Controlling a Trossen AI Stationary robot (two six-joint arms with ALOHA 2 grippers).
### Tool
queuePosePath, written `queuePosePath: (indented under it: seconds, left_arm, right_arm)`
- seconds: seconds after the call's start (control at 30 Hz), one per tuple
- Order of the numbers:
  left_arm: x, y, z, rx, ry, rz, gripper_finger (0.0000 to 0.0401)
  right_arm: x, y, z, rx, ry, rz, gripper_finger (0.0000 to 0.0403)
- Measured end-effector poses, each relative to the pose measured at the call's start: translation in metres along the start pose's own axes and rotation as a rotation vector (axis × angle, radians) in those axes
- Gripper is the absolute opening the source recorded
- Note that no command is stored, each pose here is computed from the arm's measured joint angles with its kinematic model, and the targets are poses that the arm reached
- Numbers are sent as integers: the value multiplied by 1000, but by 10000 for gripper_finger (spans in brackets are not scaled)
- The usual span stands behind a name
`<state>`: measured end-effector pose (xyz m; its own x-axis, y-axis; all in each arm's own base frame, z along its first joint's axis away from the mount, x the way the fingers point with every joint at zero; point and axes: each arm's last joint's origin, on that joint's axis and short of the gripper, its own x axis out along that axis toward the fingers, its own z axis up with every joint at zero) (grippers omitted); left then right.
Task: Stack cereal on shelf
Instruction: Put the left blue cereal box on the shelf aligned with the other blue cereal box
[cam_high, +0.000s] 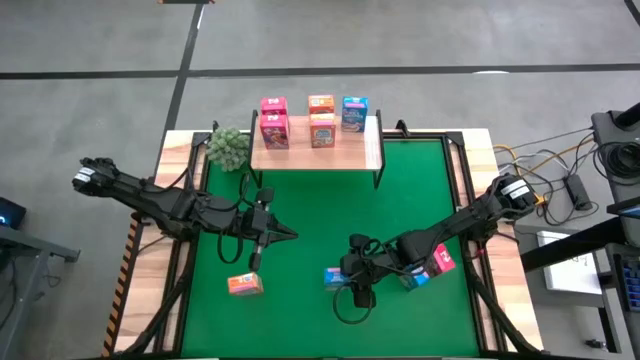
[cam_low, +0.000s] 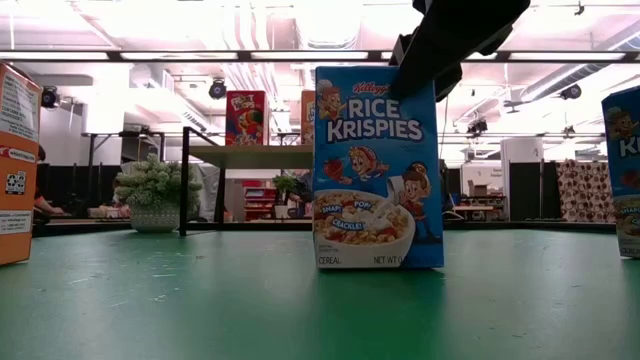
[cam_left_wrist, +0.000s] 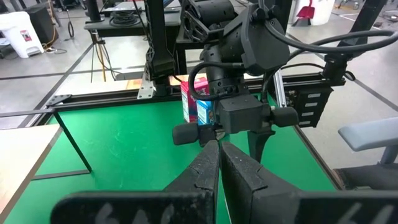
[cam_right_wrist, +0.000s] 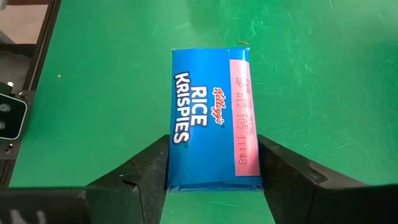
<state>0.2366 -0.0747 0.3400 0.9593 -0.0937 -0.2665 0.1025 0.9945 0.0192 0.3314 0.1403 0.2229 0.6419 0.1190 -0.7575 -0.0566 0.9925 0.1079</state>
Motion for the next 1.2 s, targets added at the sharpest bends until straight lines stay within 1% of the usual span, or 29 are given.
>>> queuePosePath:
  seconds: [0.2,0.37,0.53,0.67,0.8,0.97,1.13,1.2]
  left_arm:
    - [0,0,0,0,-1,0,0]
    - [0,0,0,0,-1,0,0]
    - [0,0,0,0,-2,0,0]
    - [0,0,0,7,-3,0,0]
    - [0,0,0,12,-2,0,0]
    - [0,0,0,18,1,0,0]
    - [0,0,0,33,-2,0,0]
    - [0,0,1,34,-5,0,0]
  right_arm:
    - [0,0,0,0,0,0,179]
    - [-2,0,1,0,-3,1,176]
    - [-14,-1,5,3,-35,11,175]
    - [-31,-6,11,15,-69,15,175]
    - [-54,-25,15,10,-60,-23,174]
    - [-88,-61,20,40,-81,-88,174]
    - [-119,-97,27,67,-150,-55,174]
    - [-131,-110,31,61,-175,-65,174]
